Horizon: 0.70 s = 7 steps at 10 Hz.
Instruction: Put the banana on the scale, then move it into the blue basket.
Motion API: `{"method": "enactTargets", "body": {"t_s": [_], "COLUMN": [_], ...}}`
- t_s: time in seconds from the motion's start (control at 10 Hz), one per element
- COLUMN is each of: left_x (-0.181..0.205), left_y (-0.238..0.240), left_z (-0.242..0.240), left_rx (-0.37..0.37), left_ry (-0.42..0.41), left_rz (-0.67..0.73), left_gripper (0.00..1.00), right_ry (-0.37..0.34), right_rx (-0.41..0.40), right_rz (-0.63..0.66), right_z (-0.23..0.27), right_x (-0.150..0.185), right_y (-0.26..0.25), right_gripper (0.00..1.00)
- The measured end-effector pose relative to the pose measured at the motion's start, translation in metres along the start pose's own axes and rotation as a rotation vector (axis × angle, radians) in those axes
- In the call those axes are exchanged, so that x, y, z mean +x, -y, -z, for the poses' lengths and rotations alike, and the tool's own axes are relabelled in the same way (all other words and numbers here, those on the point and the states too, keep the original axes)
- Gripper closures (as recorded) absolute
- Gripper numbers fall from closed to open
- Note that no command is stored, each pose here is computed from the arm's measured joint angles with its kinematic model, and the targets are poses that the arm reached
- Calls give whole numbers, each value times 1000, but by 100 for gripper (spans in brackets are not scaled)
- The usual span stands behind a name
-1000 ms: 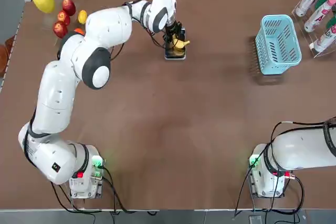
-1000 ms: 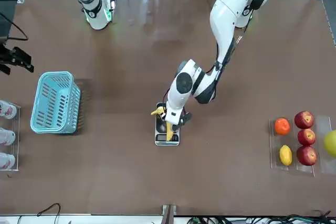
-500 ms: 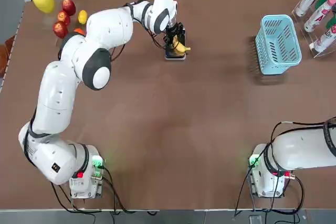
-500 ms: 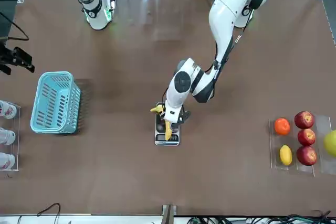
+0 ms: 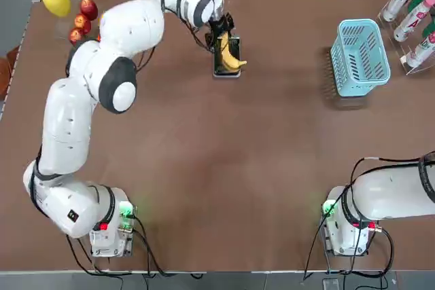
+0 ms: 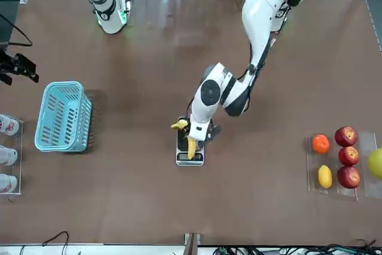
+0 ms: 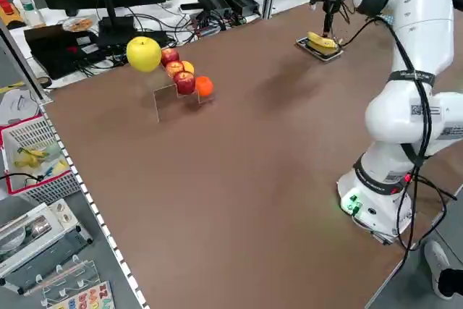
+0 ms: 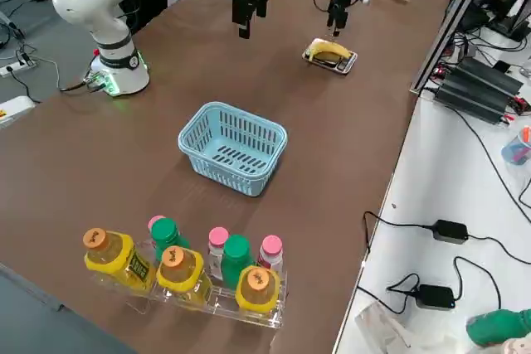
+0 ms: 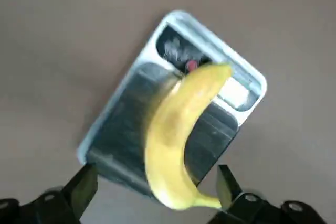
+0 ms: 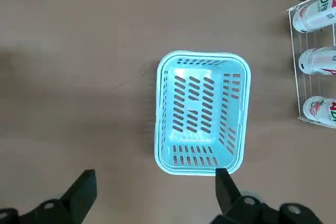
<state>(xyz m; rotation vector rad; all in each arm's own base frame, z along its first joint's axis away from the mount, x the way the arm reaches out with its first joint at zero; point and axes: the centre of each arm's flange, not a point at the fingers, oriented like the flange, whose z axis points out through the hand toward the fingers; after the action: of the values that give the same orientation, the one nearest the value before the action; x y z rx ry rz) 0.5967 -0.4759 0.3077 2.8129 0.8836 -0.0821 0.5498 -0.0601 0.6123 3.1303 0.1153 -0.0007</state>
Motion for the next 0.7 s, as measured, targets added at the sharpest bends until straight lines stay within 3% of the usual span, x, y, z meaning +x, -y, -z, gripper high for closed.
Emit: {"method": "enactTargets", "body": {"t_s": [0.2,0.4,0.7], "left_x": [43,107,207], "left_y": [19,66,167], "left_z": [95,166,232], "left_rx": [4,40,72], "left_ry": [-19,-13,-5], "left_rz": [45,38,6], "left_gripper": [0,0,0], "right_ry": [-5,-22,-41], "right_rx": [-1,-3,-18], "right_rz": [3,48,271], "right_z": [1,6,0], "right_x": [1,10,70], "right_y": [1,26,176], "right_gripper": [0,0,0]}}
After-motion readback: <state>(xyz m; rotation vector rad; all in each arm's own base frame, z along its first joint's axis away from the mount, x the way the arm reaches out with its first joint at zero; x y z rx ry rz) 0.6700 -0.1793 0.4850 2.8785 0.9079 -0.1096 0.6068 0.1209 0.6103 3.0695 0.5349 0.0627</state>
